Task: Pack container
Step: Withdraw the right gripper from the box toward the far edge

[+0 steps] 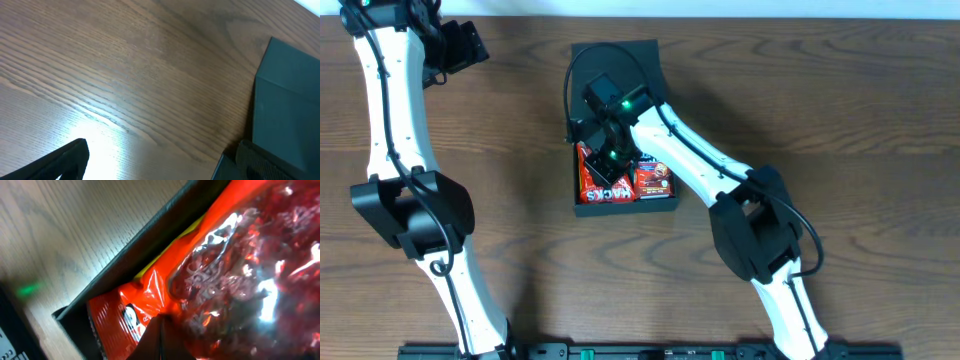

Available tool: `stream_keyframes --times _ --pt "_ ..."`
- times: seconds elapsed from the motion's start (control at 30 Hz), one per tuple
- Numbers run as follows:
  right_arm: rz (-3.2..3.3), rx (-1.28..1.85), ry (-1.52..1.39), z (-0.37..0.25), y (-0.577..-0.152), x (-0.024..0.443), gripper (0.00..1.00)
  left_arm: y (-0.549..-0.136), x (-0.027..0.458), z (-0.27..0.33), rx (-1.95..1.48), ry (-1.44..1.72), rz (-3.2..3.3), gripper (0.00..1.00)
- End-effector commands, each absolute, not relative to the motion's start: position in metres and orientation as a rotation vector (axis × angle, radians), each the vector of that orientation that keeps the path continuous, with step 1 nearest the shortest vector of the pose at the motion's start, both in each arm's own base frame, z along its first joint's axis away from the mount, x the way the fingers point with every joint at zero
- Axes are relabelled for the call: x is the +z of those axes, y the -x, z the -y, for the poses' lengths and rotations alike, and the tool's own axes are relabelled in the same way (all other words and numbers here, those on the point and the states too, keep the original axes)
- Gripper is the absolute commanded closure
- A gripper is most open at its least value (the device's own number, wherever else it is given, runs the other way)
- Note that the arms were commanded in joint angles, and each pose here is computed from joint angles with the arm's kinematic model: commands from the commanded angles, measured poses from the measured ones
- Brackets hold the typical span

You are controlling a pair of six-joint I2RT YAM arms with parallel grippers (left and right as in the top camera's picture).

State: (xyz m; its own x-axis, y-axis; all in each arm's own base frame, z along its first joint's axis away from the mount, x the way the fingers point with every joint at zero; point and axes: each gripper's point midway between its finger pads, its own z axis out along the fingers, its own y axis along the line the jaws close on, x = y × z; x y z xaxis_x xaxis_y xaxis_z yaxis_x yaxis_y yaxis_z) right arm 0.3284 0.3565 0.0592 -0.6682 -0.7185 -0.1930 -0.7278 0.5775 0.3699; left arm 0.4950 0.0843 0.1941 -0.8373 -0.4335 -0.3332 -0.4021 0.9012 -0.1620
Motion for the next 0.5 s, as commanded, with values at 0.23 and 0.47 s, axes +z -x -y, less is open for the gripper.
stream_keyframes --times 0.23,0.47 --pt "-2.469 0.619 1.120 -0.340 -0.387 0.171 0.99 -0.501 0.212 -0.073 -0.215 0.550 -2.657 0.05" --pt "-2.458 0.766 0.816 -0.263 -0.457 0.186 0.99 -0.529 0.221 -0.024 -0.581 0.408 -2.567 0.18"
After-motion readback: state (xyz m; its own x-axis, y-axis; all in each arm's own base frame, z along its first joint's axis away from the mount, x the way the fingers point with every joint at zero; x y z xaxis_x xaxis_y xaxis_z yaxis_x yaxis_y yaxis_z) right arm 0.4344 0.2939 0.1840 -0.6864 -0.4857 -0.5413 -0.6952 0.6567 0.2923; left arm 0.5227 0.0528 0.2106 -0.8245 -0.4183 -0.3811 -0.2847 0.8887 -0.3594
